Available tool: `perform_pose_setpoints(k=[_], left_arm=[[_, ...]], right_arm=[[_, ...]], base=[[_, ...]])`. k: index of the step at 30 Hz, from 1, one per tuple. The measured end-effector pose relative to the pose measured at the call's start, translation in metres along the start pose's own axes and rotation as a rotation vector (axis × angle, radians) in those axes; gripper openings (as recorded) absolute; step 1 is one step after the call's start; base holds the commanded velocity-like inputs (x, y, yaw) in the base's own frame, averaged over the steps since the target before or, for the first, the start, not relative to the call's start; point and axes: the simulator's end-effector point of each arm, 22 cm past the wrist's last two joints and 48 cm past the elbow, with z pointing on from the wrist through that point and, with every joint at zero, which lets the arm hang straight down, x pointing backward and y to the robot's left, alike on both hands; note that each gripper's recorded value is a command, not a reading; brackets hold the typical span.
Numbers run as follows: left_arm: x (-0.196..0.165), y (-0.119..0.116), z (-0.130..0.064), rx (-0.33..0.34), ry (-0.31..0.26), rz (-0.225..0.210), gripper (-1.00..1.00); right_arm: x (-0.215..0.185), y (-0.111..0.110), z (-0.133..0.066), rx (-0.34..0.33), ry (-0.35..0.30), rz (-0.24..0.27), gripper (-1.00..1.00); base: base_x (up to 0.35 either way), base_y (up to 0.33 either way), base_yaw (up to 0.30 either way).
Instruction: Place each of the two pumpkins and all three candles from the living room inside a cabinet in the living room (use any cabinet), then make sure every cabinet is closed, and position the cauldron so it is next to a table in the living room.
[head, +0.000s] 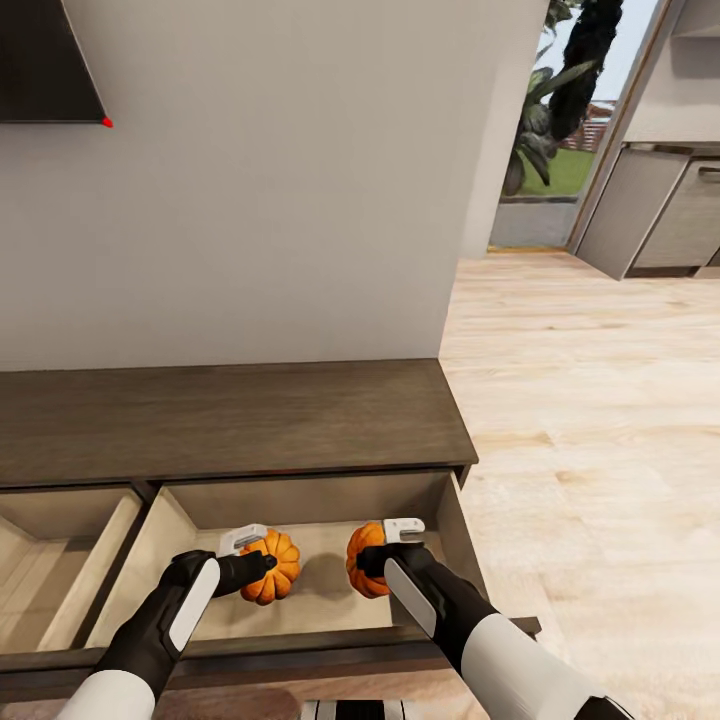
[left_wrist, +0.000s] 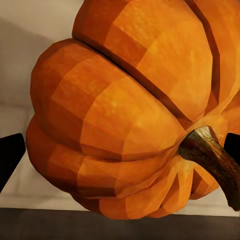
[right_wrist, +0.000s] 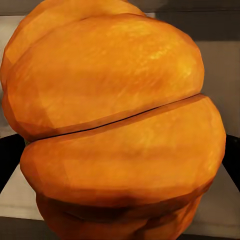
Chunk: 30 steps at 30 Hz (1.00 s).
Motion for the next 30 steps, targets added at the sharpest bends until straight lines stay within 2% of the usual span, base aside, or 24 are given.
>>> perform_pose_setpoints(k=[10, 11, 19, 20, 30], left_arm=[[0.0060, 0.0037, 0.0063, -0.007, 0.015, -0.002, -1.00], [0.0061, 0.0033, 0.0063, -0.005, 0.015, -0.003, -1.00], [0.0057, 0.0043, 0.0062, -0.008, 0.015, -0.002, -1.00], [0.0058, 0.0042, 0.0062, -0.007, 0.015, -0.002, 1.00], [0.0052, 0.0032, 0.0060, -0.003, 0.013, -0.004, 1.00]], right_arm=[[0.0071, -0.0006, 0.0064, -0.001, 0.016, 0.002, -1.00], [0.0071, -0.0006, 0.0064, -0.001, 0.016, 0.002, 1.00], [0.0068, -0.0004, 0.0063, -0.001, 0.015, 0.002, 1.00], [0.0067, -0.0002, 0.0063, -0.001, 0.015, 0.001, 1.00], [0.0066, -0.0002, 0.0062, -0.001, 0.015, 0.002, 1.00]], base=[[0.000, 0.000, 0.000], [0.000, 0.000, 0.000], [0.000, 0.000, 0.000], [0.000, 0.000, 0.000], [0.000, 0.000, 0.000]])
